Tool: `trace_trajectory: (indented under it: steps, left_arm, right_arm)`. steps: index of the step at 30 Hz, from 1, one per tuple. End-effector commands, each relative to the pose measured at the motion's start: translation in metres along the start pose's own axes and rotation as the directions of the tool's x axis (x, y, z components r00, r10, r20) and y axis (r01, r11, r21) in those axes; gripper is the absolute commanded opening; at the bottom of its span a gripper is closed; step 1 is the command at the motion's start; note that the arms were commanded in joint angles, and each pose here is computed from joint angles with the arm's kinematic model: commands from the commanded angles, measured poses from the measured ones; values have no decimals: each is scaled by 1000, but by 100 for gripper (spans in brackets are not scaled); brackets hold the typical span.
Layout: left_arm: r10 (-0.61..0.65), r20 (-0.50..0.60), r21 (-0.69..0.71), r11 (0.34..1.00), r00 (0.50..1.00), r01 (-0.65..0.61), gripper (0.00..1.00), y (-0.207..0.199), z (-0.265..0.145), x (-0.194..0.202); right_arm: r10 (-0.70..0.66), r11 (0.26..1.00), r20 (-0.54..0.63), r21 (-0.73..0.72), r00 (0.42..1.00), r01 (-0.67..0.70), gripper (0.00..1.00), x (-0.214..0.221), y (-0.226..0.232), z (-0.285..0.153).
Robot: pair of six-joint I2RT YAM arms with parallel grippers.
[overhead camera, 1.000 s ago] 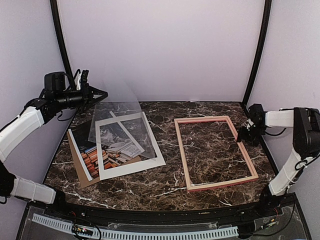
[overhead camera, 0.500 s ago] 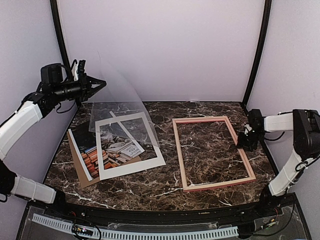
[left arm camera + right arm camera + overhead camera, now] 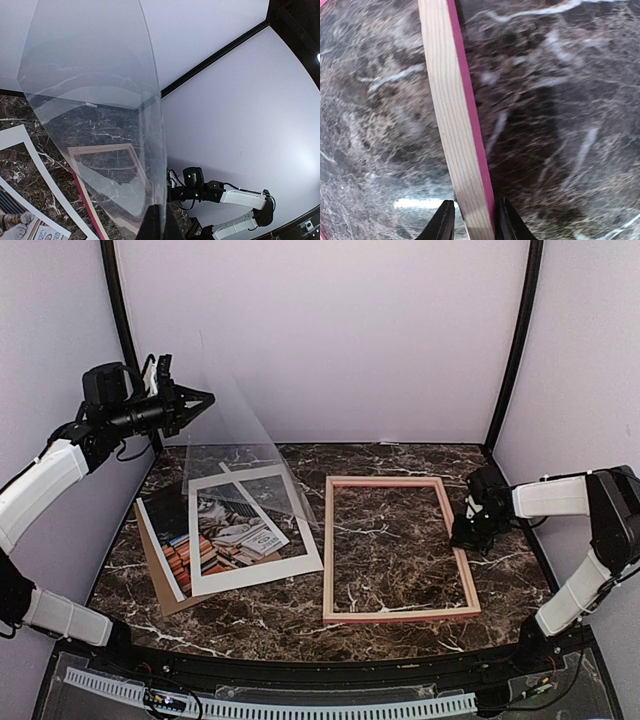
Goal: Put the photo into the frame
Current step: Move the frame body to the center of the board.
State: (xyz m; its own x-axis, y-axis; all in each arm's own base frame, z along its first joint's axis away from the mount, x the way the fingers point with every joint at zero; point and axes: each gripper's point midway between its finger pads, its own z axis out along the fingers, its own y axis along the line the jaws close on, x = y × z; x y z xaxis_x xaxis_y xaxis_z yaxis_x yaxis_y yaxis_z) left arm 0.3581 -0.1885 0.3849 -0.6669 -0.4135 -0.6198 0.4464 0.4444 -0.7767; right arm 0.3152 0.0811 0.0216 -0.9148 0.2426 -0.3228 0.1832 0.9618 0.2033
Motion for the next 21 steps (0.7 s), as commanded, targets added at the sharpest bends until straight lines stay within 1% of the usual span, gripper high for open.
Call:
trace_trajectory:
  steps: [1, 5, 8, 11, 14, 16, 18, 20, 21]
  left_arm:
    - [51, 43, 92, 994, 998, -54, 0, -27, -4, -11]
    - [38, 40, 94, 995, 998, -42, 0, -28, -3, -9]
    - [24, 29, 89, 996, 999, -26, 0, -28, 1, -4]
    - [17, 6, 98, 995, 1000, -17, 0, -33, 10, 7]
    - [6, -19, 104, 995, 1000, -4, 0, -35, 23, 18]
    - [-5, -41, 118, 993, 999, 10, 0, -39, 34, 27]
    - [-14, -69, 137, 990, 998, 23, 0, -43, 48, 37]
    - [-15, -88, 149, 988, 996, 28, 0, -49, 62, 46]
    - [-16, -115, 156, 987, 993, 34, 0, -51, 72, 56]
  right_arm:
    - [9, 999, 32, -32, 999, -8, 30, 3, 22, -1]
    - [-14, 998, 29, -55, 999, 16, 30, 10, 39, 1]
    - [-27, 998, 20, -53, 999, 28, 33, 12, 41, 2]
    - [-31, 999, 52, -19, 998, 32, 41, 4, 36, -2]
    - [-42, 999, 68, -26, 997, 44, 53, -5, 42, -8]
    - [-45, 998, 76, -36, 996, 48, 60, -11, 45, -13]
    - [-41, 998, 88, -45, 995, 45, 64, -19, 44, -18]
    - [-17, 998, 104, -54, 994, 23, 66, -31, 36, -23]
    - [-7, 997, 103, -79, 995, 15, 67, -36, 34, -26]
